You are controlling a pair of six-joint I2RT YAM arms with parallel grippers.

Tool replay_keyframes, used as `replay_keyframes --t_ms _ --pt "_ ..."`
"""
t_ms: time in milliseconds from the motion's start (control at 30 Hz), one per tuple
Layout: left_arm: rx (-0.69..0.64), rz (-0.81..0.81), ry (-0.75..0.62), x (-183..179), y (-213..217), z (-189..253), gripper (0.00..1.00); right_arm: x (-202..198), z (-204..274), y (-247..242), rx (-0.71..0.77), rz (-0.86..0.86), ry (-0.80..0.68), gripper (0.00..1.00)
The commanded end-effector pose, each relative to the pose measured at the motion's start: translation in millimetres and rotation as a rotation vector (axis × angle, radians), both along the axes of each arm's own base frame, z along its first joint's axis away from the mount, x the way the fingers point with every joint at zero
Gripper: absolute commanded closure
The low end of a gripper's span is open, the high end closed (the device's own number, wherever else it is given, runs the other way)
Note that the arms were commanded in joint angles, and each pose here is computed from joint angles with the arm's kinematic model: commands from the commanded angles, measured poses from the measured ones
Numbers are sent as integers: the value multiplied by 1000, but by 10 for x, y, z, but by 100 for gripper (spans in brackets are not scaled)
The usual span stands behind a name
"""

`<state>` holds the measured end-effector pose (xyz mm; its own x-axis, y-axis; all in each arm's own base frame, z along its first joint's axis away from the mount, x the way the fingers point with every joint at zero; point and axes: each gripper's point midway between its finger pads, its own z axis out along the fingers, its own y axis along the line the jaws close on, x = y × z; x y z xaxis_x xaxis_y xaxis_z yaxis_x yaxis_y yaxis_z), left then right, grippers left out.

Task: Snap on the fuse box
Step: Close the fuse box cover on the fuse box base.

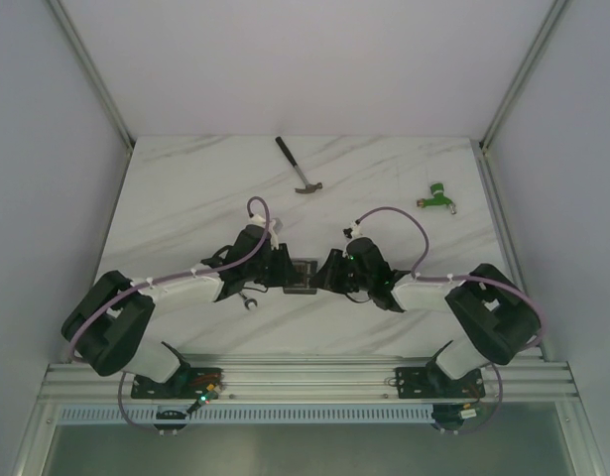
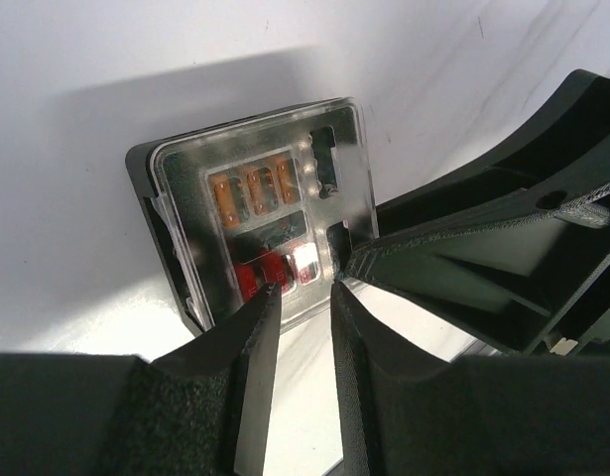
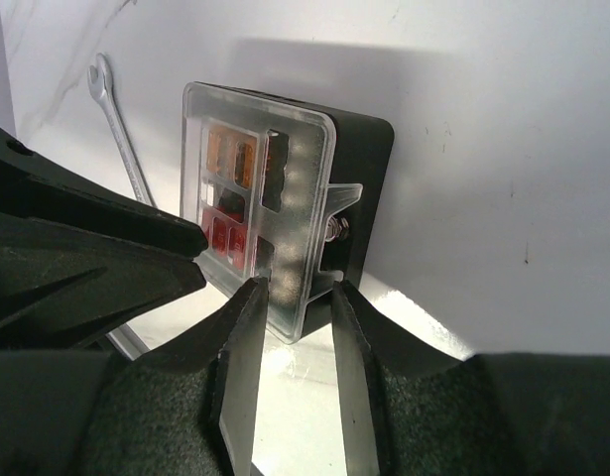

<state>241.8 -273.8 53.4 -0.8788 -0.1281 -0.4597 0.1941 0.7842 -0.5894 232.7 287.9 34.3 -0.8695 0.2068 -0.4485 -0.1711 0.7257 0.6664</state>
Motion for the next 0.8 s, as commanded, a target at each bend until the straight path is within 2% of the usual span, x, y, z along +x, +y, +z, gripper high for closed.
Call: replay_keyframes --t_ms 0,267,467,600,767 --pt "180 6 153 -371 353 -517 62 -604 -796 -490 -256 31 263 75" --pt "95 24 59 -169 226 -139 58 -581 -794 -575 -336 41 230 78" --pt "20 116 -65 -28 371 314 46 -369 -389 -320 -222 62 104 73" --pt "31 140 -4 -63 512 153 43 -224 -85 -124 -148 86 35 68" --pt "11 96 58 -125 438 16 43 -100 136 -5 -106 84 -12 67"
